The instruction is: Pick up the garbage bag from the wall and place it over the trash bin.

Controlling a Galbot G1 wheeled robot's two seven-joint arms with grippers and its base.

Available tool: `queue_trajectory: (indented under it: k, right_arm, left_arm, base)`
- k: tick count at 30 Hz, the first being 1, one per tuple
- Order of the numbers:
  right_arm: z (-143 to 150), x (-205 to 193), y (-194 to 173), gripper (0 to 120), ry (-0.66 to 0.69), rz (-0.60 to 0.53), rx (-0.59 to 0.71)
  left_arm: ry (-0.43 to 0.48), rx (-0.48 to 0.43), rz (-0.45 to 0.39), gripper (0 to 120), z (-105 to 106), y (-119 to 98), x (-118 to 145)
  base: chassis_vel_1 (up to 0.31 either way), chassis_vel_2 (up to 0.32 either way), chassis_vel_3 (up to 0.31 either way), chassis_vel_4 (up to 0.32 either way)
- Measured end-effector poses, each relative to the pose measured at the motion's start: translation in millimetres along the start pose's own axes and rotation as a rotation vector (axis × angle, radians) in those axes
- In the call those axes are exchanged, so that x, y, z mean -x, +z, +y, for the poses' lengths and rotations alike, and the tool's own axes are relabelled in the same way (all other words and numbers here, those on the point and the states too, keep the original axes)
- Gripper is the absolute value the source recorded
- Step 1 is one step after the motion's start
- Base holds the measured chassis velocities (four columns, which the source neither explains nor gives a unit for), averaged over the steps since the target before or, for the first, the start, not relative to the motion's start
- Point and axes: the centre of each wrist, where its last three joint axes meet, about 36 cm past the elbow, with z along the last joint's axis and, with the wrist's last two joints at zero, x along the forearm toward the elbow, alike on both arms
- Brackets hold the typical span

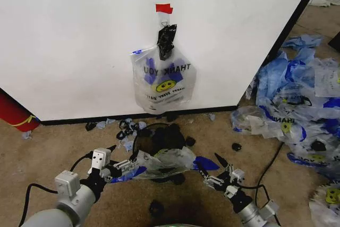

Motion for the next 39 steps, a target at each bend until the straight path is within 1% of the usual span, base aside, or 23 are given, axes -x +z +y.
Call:
queue_trajectory:
  k: [1,3,7,8,10,15,22,27,29,34,36,39]
  right_arm:
    - [0,0,0,100,0.0,0.0,0.0]
    - [12,1,-1,100,0.011,0.019,0.036]
    - [46,9,-6,100,0.055,0.079,0.123]
    - [46,9,-6,100,0.055,0.079,0.123]
    - [57,12,-10,100,0.068,0.103,0.147]
    - [70,11,-13,100,0.089,0.153,0.177]
    - [75,5,-10,100,0.085,0.17,0.169]
    - [71,5,-9,100,0.09,0.154,0.157]
    - [68,8,-12,100,0.089,0.139,0.148]
    - [65,13,-16,100,0.085,0.126,0.142]
    - [63,18,-19,100,0.084,0.126,0.145]
    - [60,22,-20,100,0.079,0.124,0.147]
  left_arm:
    - [0.0,0.0,0.0,91,0,0,0]
    - [-0.001,-0.002,-0.001,91,0,0,0]
    - [-0.008,-0.012,-0.004,91,2,2,4]
    - [-0.008,-0.012,-0.004,91,2,2,4]
    - [-0.011,-0.016,-0.002,91,3,3,4]
    - [-0.014,-0.022,0.002,91,3,5,4]
    - [-0.017,-0.019,-0.006,91,5,4,6]
    - [-0.01,0.006,-0.03,91,12,-5,14]
    - [0.015,0.03,-0.033,91,21,-16,21]
    - [0.042,0.05,-0.034,91,31,-23,28]
    - [0.071,0.075,-0.036,91,44,-31,36]
    - [0.088,0.084,-0.035,91,56,-40,44]
  base:
    - [0.0,0.0,0.0,0.0]
    - [0.0,0.0,0.0,0.0]
    - [0.0,0.0,0.0,0.0]
    - [0.0,0.0,0.0,0.0]
    - [0.0,0.0,0.0,0.0]
    - [0.0,0.0,0.0,0.0]
    - [0.0,0.0,0.0,0.0]
    - [0.0,0.0,0.0,0.0]
    - [0.0,0.0,0.0,0.0]
    - [0.0,0.0,0.0,0.0]
    - [0.0,0.0,0.0,0.0]
    - [0.0,0.0,0.0,0.0]
